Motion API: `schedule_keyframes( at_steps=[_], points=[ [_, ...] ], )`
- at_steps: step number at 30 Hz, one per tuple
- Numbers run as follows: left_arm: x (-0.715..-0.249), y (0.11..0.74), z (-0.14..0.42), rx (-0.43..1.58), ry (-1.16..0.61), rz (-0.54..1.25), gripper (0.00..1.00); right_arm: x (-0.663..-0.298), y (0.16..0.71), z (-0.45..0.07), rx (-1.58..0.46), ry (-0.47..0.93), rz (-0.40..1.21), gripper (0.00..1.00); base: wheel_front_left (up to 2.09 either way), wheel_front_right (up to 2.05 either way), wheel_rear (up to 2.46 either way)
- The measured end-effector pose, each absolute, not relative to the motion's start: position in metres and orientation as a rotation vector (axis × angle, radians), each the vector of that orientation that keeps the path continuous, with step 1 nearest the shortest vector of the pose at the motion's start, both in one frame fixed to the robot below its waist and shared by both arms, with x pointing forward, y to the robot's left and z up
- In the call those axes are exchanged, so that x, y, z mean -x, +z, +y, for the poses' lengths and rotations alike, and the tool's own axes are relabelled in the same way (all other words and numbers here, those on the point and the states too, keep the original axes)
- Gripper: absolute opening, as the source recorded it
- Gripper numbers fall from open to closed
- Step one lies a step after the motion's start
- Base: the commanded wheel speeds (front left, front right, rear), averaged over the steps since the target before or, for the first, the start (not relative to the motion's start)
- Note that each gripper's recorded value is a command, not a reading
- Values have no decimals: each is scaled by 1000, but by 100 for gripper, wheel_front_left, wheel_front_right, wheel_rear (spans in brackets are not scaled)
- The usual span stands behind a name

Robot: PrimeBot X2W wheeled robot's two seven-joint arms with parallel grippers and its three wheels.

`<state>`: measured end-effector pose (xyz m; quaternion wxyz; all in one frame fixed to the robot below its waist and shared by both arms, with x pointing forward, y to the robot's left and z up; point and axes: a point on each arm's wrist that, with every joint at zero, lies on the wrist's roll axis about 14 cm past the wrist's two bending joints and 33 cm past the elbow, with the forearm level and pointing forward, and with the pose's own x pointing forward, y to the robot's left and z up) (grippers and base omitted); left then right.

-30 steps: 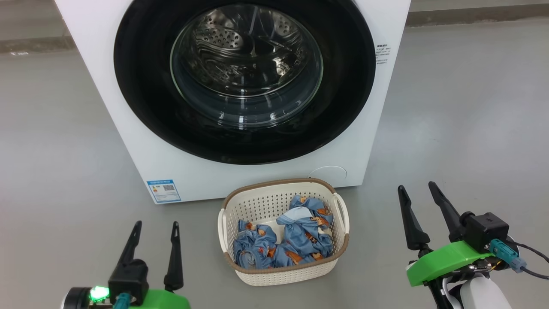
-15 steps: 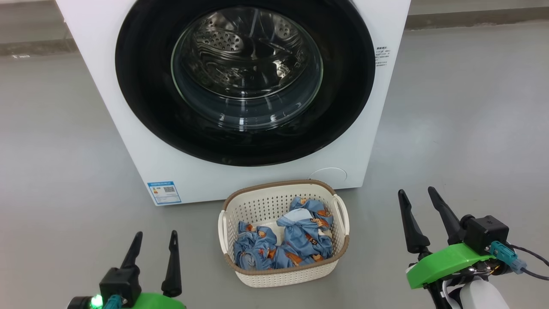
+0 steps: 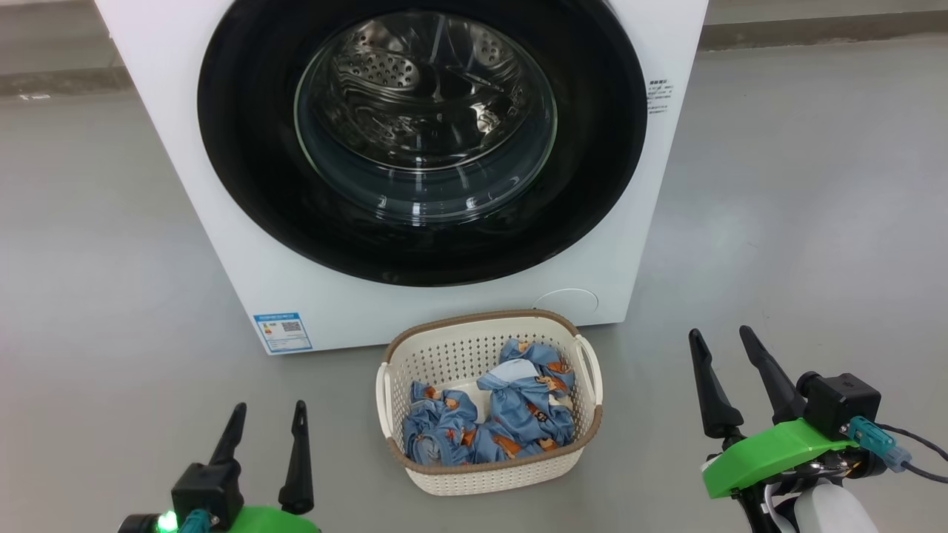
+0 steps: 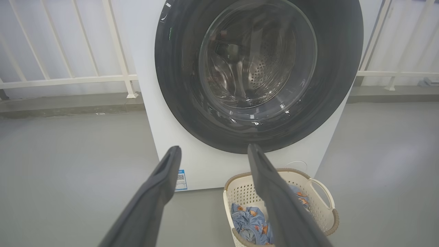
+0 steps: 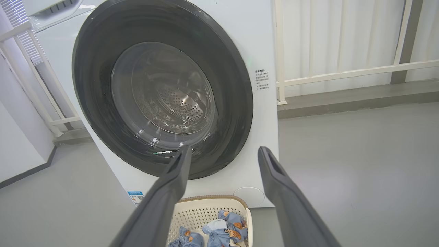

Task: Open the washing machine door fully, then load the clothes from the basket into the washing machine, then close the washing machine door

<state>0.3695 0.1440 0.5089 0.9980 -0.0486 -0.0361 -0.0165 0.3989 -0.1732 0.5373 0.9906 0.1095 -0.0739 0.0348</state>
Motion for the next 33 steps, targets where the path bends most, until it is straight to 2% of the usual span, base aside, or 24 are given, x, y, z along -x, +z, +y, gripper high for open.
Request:
schedule_keyframes(
  at_steps=[27,33],
  points=[
    [-369,503,144,160,-41,-50,100,-400,533,-173,-233,68,-136,100,0,0,0],
    [-369,502,140,167,-68,-47,100,-400,532,-173,-235,68,-133,100,66,-16,-50]
  ],
)
